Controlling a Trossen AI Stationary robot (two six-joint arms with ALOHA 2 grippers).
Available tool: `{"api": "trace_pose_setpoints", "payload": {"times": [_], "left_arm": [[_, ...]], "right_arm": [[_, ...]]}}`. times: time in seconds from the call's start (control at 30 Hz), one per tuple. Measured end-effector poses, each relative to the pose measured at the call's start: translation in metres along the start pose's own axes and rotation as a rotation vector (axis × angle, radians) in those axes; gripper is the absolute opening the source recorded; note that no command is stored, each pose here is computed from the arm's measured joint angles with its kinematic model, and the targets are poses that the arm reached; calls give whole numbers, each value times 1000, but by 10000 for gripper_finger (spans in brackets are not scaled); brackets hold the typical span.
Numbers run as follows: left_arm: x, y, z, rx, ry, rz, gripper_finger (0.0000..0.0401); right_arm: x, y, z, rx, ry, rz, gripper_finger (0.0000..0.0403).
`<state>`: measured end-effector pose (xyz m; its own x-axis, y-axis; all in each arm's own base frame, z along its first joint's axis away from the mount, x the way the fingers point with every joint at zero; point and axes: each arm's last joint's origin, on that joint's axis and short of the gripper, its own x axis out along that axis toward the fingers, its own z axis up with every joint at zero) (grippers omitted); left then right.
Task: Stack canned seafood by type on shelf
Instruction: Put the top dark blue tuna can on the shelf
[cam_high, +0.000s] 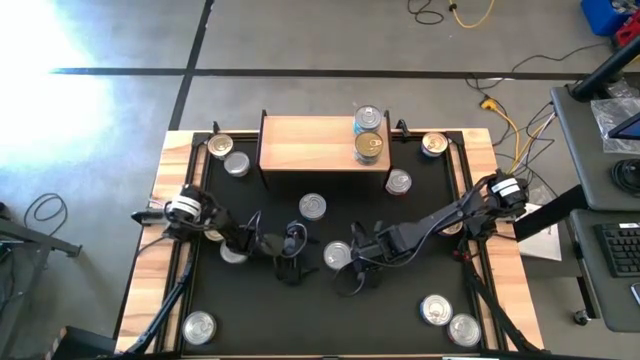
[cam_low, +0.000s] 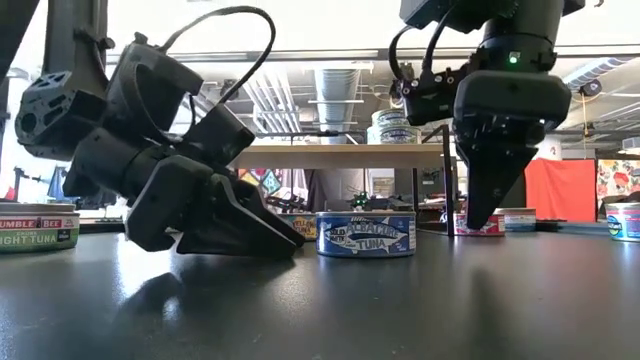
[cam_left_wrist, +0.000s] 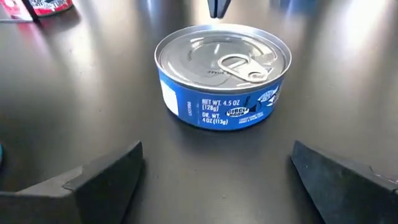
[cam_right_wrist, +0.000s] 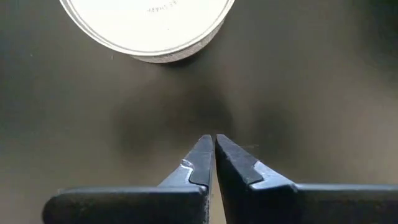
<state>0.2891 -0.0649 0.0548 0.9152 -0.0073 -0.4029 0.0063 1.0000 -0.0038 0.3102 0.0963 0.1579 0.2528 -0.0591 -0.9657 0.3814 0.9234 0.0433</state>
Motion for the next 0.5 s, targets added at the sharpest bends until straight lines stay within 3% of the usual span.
{"api": "trace_pose_setpoints", "payload": {"times": [0.23,0.4,0.5], "left_arm": [[-2,25,0,-69,-29,-112,400],[7,31,1,-100,-46,-107,400],[13,30,-2,-63,-48,-111,400]], "right_arm": [[7,-3,-2,-5,-16,9,13],[8,-2,-1,-14,-52,5,13],[11,-2,0,-36,-79,26,13]]}}
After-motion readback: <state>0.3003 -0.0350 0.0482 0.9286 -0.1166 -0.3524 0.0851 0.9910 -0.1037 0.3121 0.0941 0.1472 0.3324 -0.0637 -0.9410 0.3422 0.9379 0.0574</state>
